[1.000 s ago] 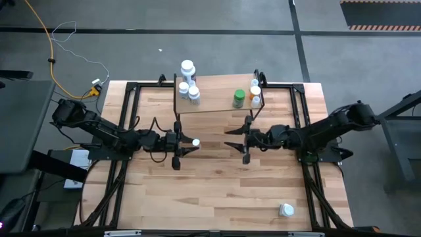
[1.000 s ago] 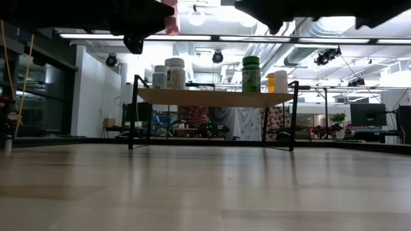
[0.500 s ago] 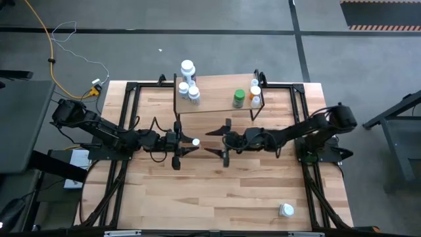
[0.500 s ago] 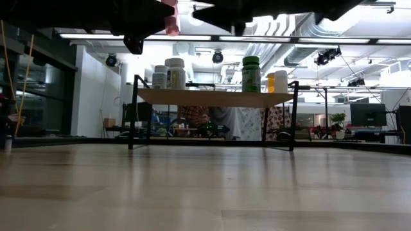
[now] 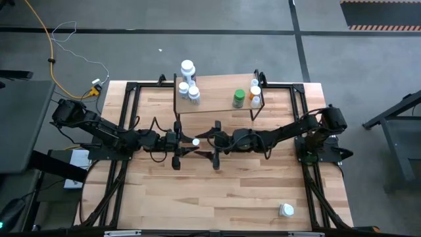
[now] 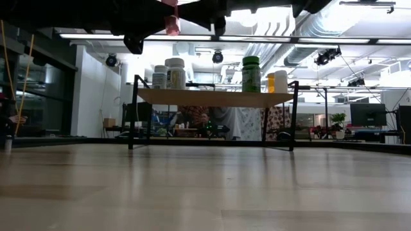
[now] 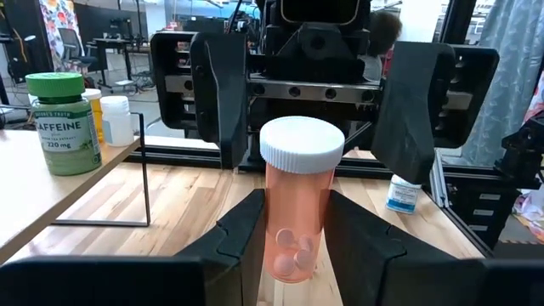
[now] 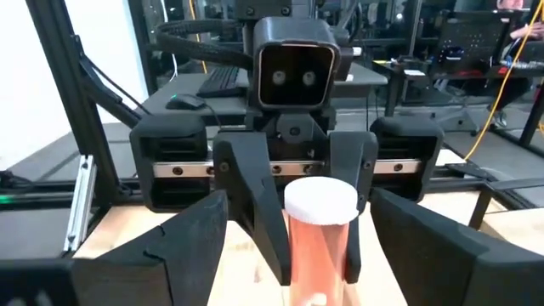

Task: Pick and place medicine bottles onto shelf by color
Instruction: Put the pink pill bottle on the shelf

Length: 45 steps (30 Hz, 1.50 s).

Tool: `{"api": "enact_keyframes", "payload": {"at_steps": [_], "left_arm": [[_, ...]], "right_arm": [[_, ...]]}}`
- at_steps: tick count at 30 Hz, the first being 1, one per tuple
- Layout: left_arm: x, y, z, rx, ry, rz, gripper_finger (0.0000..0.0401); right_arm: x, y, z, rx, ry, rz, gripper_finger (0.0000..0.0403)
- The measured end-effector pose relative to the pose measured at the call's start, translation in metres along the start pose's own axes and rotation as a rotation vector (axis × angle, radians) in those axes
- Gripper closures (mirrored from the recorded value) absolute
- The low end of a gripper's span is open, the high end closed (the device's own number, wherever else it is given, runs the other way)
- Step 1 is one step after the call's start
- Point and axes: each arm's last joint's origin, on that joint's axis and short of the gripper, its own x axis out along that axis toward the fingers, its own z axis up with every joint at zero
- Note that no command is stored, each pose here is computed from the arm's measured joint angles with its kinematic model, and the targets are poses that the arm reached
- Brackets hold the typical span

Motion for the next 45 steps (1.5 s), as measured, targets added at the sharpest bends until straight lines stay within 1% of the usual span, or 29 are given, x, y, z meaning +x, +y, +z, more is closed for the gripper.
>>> {"api": "enact_keyframes", "payload": {"at_steps": [6, 14, 18, 25, 31, 45], "left_arm": [[0.0, 0.0, 0.0, 0.0, 0.0, 0.0, 0.0299], [0.0, 0.0, 0.0, 0.0, 0.0, 0.002, 0.0299], [0.0, 0.0001, 0.0, 0.0, 0.0, 0.003, 0.0299], [0.0, 0.0001, -0.0002, 0.001, 0.001, 0.003, 0.0299], [0.0, 0.0001, -0.0001, 0.001, 0.001, 0.002, 0.0299], [0.0, 0.0001, -0.0005, 0.002, 0.004, 0.001, 0.03]], "right_arm": [[0.0, -0.0012, 0.0005, 0.01, -0.001, -0.003, 0.0143], [0.0, -0.0012, 0.0013, 0.026, -0.01, -0.003, 0.0192], [-0.0001, -0.0012, 0.0042, 0.029, -0.039, -0.004, 0.0219], [-0.0001, -0.0016, 0.0023, 0.024, -0.019, -0.006, 0.0256], [-0.0001, -0.002, -0.0001, 0.02, 0.006, -0.008, 0.0263], [-0.0002, -0.002, 0.0027, 0.025, -0.024, 0.004, 0.0263]]}}
